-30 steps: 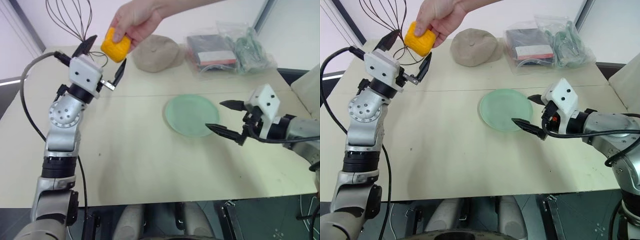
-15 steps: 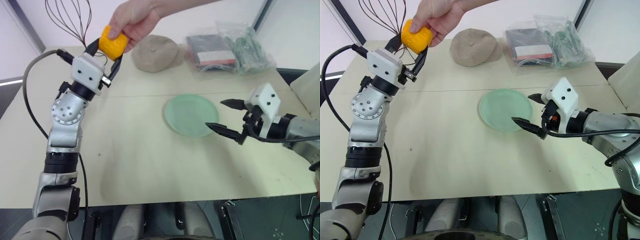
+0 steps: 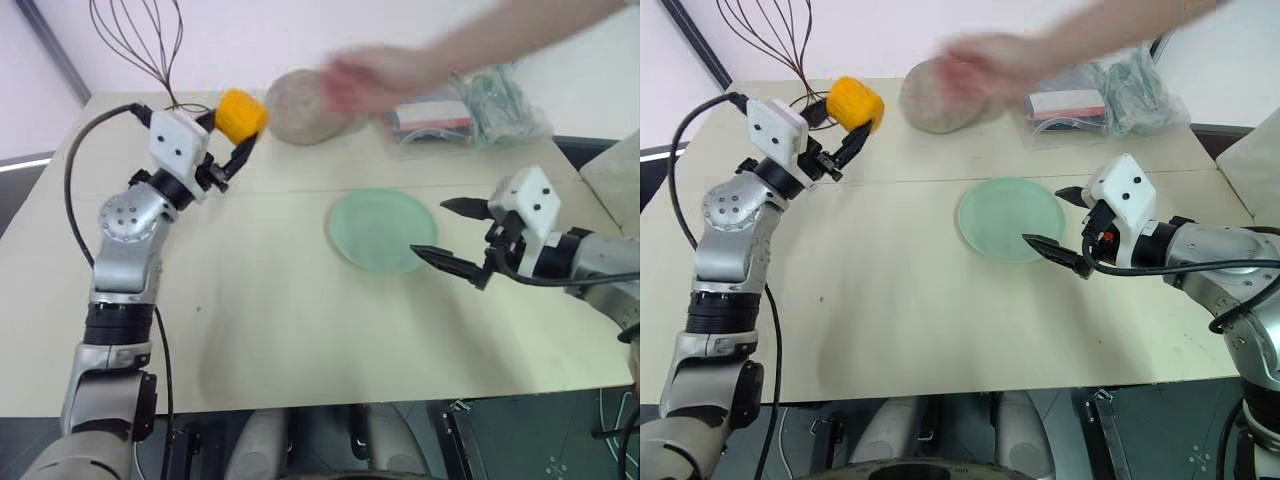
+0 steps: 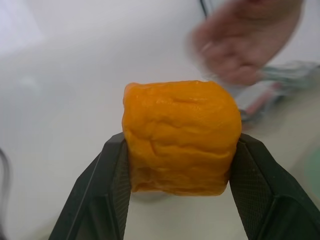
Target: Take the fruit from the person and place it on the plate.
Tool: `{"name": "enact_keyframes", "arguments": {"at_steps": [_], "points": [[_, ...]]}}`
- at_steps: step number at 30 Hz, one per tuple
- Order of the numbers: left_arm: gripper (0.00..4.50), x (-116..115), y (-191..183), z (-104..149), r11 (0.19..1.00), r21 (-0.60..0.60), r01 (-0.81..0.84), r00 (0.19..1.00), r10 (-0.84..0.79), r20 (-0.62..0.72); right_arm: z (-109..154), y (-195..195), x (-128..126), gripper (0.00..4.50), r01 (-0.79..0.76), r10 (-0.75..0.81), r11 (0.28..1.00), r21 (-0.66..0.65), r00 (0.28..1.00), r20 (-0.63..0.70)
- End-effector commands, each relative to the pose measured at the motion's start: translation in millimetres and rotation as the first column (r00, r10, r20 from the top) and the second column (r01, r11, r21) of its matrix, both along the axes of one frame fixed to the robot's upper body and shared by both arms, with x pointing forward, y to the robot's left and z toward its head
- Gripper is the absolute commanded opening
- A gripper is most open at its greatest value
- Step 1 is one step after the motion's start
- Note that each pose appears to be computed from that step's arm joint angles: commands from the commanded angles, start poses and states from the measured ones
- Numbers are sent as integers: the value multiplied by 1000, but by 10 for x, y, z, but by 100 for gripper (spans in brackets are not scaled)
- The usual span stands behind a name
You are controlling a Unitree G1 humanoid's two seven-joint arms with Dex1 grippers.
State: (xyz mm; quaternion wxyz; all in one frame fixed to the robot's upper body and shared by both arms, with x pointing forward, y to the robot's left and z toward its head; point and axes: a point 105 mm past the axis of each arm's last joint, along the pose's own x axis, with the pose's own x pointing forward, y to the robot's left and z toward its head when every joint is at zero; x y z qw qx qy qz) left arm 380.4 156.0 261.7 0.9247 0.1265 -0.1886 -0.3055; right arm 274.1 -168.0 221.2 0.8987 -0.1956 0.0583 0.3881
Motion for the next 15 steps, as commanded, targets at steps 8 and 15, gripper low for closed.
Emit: {"name": "enact_keyframes", "arguments": {"at_steps": [8,15], "points": [[219,44,-588,398,885,-82,459,851,-464,-246,-8,-110,-29,450,5,2,990,-140,999,53],[219,131,-901,159,818,2,575,767,-539,-348,233,-10,-63,450,14,-42,990,141,980,196]]}}
